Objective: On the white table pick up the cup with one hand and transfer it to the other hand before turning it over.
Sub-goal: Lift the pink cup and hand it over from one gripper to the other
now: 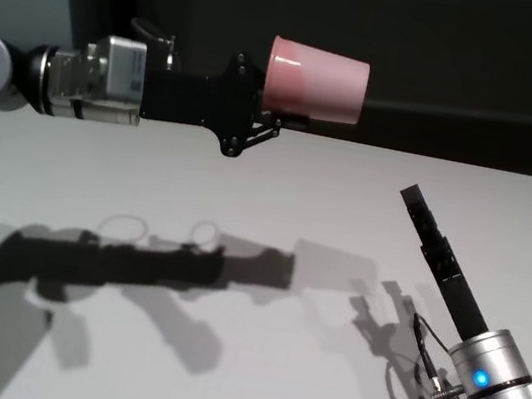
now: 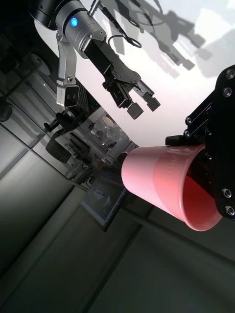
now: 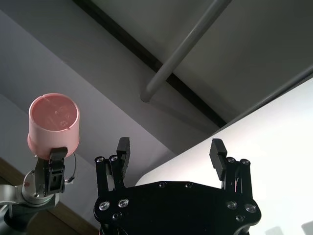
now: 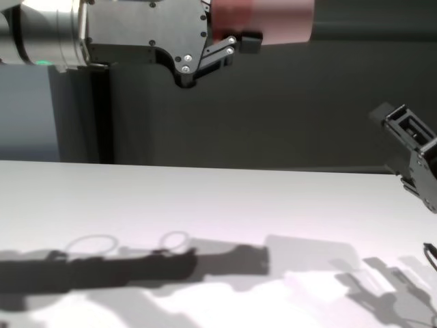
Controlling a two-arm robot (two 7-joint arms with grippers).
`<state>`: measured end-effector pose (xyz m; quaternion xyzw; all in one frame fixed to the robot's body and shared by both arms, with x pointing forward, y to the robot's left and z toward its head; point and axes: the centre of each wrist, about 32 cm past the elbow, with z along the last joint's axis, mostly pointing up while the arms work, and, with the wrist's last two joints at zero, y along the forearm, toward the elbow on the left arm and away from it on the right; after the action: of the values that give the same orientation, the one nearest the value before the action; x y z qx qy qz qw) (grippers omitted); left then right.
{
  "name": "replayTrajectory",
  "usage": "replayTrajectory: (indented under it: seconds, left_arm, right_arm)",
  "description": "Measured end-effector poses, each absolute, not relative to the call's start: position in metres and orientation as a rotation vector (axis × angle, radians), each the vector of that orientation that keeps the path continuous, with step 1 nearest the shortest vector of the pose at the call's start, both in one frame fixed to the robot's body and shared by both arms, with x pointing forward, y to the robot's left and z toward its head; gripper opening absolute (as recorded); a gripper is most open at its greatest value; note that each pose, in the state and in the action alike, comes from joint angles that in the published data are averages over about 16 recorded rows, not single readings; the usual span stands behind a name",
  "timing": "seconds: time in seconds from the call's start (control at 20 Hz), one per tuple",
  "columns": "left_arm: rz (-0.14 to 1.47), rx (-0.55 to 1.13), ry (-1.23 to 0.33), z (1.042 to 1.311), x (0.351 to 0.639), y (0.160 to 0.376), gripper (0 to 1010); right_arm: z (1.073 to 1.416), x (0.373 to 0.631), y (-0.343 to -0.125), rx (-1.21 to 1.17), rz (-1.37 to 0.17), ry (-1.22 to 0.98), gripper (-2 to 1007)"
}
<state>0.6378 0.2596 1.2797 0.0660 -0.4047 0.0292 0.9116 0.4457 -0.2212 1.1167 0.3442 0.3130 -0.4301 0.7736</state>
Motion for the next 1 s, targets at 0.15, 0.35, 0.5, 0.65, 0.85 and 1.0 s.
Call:
replayTrajectory:
  seconds: [0.15, 0.35, 0.5, 0.65, 0.85, 1.0]
  left_arm:
    - [0.060, 0.136, -0.834, 1.280, 0.638, 0.260, 47]
    - [0.060, 0.136, -0.834, 1.280, 0.638, 0.260, 47]
    - [0.060, 0.136, -0.834, 1.280, 0.638, 0.260, 47]
    - [0.060, 0.136, -0.834, 1.280, 0.638, 0.260, 47]
    - [0.060, 0.136, -0.834, 1.280, 0.638, 0.260, 46]
    - [0.060, 0.136, -0.834, 1.280, 0.638, 0.260, 46]
  right_arm:
    - [1.118, 0.447, -0.220, 0.781, -0.902, 0.694, 1002]
    - [1.121, 0.449, -0.218, 0.827, -0.867, 0.708, 1002]
    - [1.124, 0.451, -0.216, 0.859, -0.841, 0.714, 1002]
    - [1.128, 0.452, -0.214, 0.885, -0.815, 0.718, 1002]
    - [1.133, 0.455, -0.210, 0.913, -0.782, 0.725, 1002]
    - [1.137, 0.456, -0.205, 0.928, -0.755, 0.729, 1002]
